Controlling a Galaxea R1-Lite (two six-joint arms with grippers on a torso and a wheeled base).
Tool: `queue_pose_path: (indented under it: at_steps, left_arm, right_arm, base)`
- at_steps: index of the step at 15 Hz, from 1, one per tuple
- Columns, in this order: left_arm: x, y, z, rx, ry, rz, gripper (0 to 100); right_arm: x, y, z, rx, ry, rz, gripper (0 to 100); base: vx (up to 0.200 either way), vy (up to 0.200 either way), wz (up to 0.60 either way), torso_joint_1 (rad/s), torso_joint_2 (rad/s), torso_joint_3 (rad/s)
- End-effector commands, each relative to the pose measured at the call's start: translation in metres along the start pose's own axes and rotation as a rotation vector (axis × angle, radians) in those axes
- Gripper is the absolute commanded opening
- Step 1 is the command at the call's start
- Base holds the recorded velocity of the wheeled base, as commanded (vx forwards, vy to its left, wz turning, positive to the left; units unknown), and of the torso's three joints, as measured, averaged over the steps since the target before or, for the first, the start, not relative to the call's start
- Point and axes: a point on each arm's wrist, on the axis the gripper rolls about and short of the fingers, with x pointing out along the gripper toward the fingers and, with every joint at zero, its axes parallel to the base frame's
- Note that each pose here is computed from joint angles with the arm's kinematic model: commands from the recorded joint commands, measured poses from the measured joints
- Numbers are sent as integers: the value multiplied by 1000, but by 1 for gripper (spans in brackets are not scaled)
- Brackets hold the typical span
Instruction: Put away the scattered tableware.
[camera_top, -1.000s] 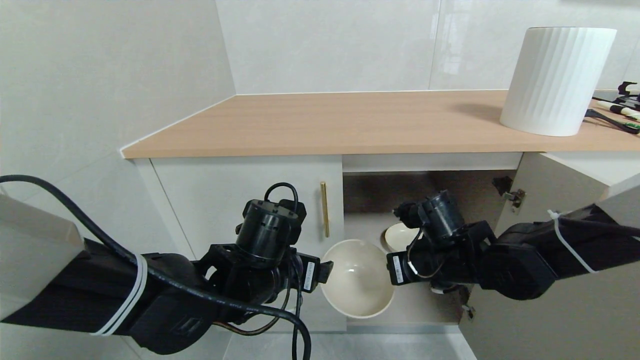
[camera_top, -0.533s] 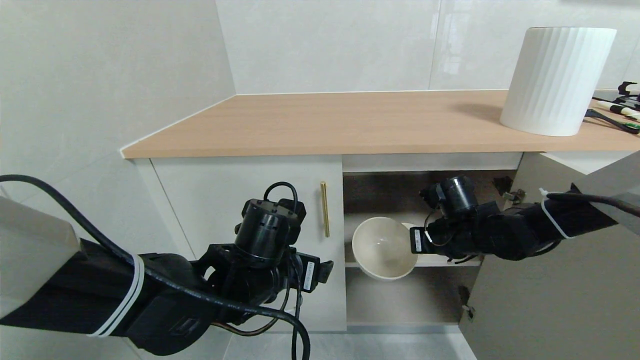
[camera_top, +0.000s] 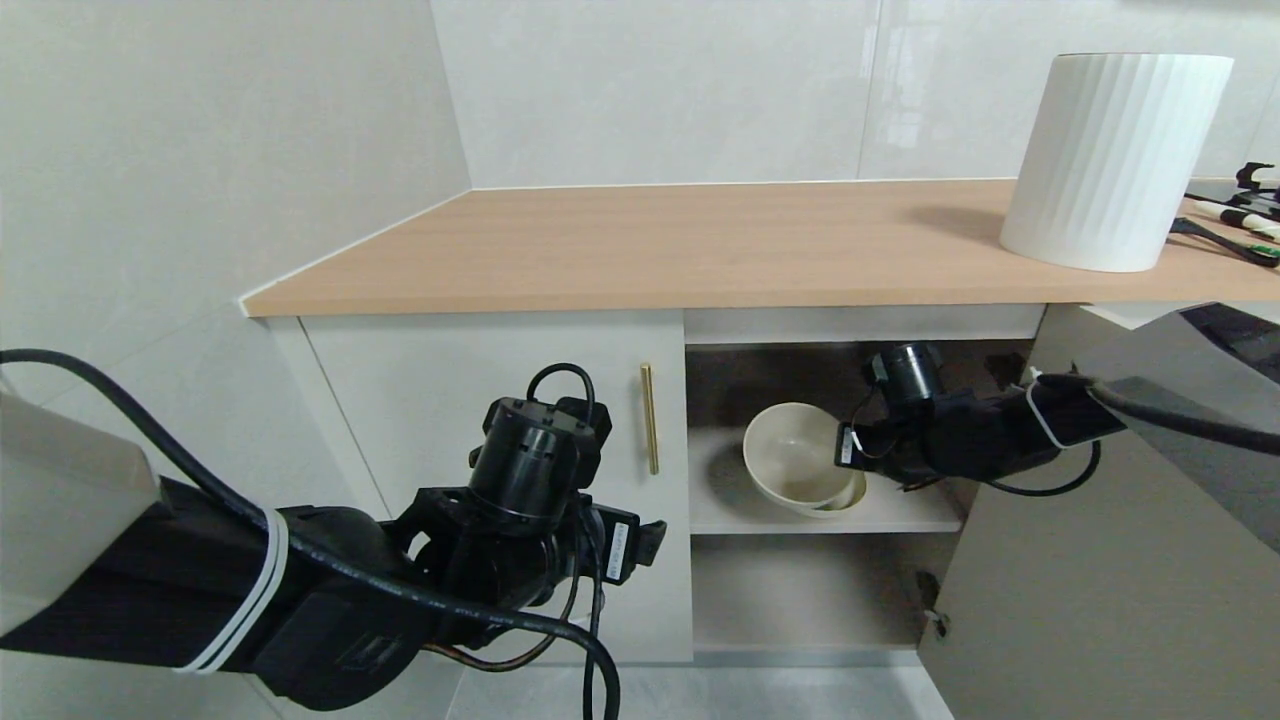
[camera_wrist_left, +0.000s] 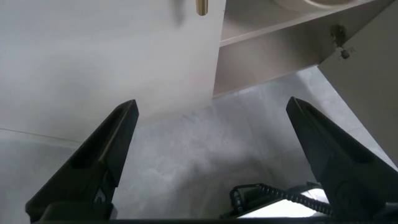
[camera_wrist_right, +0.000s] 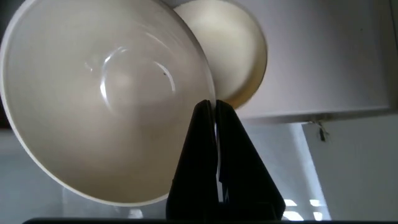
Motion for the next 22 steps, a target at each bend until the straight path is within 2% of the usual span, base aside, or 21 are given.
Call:
queue_pose_path:
  at_steps: [1,4,11,22]
  left_arm:
    - [2,0,-1,1,5,1,100]
    - [2,0,-2,0,7,2,100]
    - [2,0,-2,-1,10,2,100]
    - [3,0,-3,-1,14,3,100]
  right_arm:
    - [22,-4,-4,20,11,-18,0]
    - [23,-3,0,36,0,-26,0]
    - [38,-20,10,96,-18,-78,0]
    - [49,-28,2,94,8,-122,0]
  base:
    - [0,0,0,0,0,0]
    - [0,0,0,0,0,0]
    - [0,0,0,0,0,0]
    - [0,0,0,0,0,0]
